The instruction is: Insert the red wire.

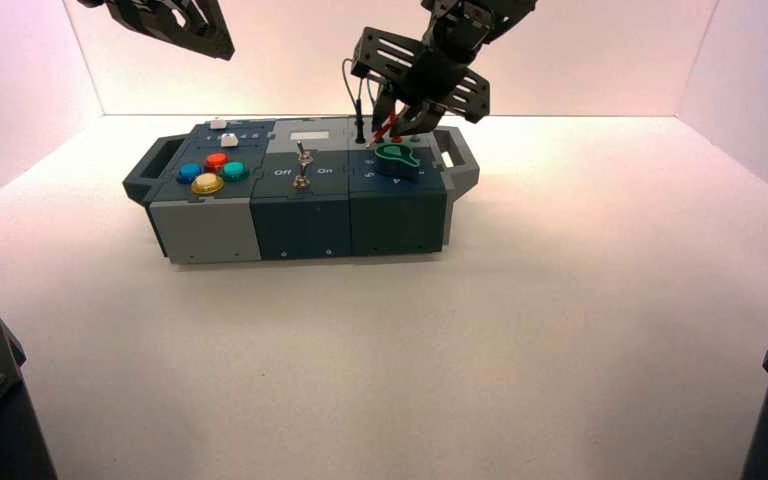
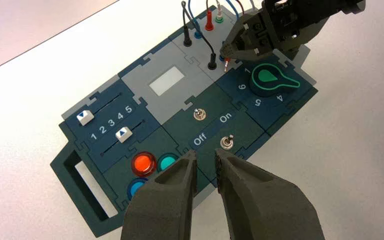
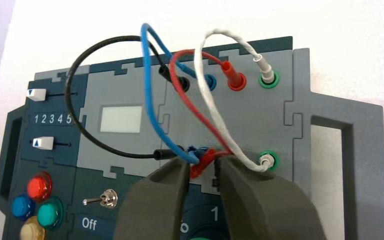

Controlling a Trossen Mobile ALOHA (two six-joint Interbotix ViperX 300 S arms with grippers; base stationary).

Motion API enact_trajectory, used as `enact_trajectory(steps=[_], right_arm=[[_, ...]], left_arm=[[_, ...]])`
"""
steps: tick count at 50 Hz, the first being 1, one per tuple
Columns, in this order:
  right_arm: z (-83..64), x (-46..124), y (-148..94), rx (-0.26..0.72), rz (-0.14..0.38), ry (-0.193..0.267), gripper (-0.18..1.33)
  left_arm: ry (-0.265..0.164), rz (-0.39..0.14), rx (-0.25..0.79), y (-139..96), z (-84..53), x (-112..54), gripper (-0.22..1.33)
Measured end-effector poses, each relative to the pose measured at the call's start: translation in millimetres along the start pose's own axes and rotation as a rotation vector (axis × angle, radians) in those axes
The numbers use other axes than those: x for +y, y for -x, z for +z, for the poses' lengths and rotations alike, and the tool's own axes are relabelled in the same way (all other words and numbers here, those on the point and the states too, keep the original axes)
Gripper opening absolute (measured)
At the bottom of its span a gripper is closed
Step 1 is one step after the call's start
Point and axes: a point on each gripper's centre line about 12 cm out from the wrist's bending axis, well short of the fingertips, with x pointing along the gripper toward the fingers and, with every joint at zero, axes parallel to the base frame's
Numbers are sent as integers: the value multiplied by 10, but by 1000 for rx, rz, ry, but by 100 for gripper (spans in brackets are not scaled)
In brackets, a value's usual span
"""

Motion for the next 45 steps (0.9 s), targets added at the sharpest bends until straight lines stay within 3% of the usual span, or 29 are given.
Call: enact_trajectory(steps=[4,9,14,32,36,45], right_arm=[[-4,5,0,1,1,1,46],[-2,13,4,-2,3,2,21],[-2,13,4,-2,2,5,14],[-55,-39,138,-1,-2,18,8],[-65,-39,198,1,2,31,1],[-12,-15,318,6,15,71,1]], left_arm=[[0,-1,1,0,-2,-1,46],[0,0,0,0,0,0,46],[0,-1,1,0,-2,-1,46],[0,-1,1,0,-2,-1,46],[0,0,0,0,0,0,46],[1,-1,1,0,-1,-1,46]])
